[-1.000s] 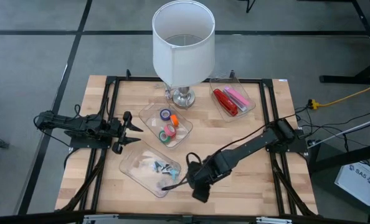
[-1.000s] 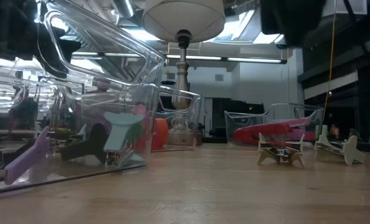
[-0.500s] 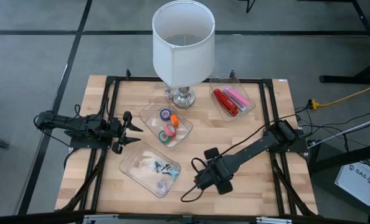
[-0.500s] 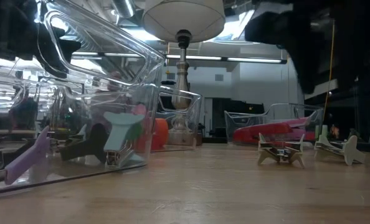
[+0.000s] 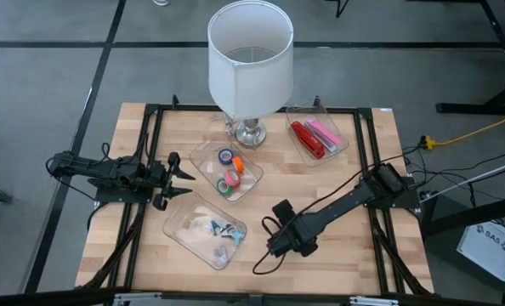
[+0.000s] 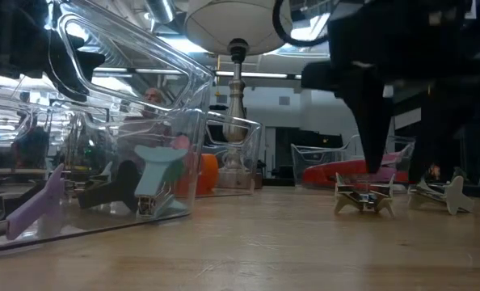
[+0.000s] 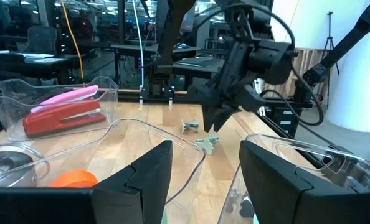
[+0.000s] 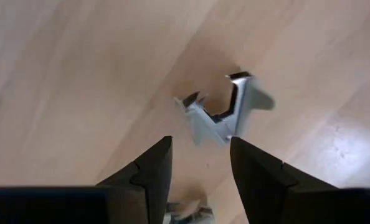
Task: Pick and place Stapler, Stapler remover, tape
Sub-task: Put the left gray staple remover into the bottom transparent bin, then put the gray staple remover into the bottom transparent bin
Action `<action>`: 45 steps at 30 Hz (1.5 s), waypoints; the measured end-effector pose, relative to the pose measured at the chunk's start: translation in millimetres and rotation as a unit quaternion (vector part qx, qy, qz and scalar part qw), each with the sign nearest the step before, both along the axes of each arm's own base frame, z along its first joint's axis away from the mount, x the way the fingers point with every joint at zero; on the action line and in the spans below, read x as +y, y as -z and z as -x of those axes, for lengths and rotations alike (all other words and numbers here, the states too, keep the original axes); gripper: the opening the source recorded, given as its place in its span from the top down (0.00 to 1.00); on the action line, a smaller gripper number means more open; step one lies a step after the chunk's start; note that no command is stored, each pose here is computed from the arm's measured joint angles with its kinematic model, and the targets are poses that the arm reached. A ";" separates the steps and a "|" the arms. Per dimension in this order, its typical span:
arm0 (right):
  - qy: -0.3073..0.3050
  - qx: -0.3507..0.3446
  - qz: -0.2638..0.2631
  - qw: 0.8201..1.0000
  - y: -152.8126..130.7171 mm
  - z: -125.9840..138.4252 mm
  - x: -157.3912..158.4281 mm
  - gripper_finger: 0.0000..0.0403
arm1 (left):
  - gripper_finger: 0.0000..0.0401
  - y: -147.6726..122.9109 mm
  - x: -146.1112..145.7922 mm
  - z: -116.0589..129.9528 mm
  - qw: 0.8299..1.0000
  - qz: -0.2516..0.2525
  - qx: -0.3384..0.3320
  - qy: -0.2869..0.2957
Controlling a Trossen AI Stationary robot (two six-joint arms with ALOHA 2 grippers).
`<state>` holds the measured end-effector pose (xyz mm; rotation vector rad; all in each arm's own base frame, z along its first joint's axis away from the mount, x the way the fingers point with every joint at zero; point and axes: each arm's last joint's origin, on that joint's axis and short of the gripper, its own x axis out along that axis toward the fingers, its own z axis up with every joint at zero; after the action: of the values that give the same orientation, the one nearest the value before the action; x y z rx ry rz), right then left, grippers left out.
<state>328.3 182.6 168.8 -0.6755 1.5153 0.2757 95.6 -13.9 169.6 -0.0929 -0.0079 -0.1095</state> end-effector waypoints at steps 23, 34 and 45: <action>-0.012 -0.054 -0.008 0.998 23.5 -4.4 -5.1 0.98 | 0.54 0.0 0.0 0.0 1.000 0.000 0.000 0.000; 0.135 -0.123 -0.069 0.981 11.9 -25.5 -9.6 0.99 | 0.54 -0.1 0.0 0.0 1.000 0.000 0.000 0.000; 0.151 -0.142 -0.079 0.975 3.1 -31.5 -7.7 1.00 | 0.54 0.0 0.0 0.0 1.000 0.000 0.000 0.000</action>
<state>359.8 174.9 165.7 -0.3337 1.2841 0.0631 95.6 -13.9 169.6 -0.0929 -0.0077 -0.1092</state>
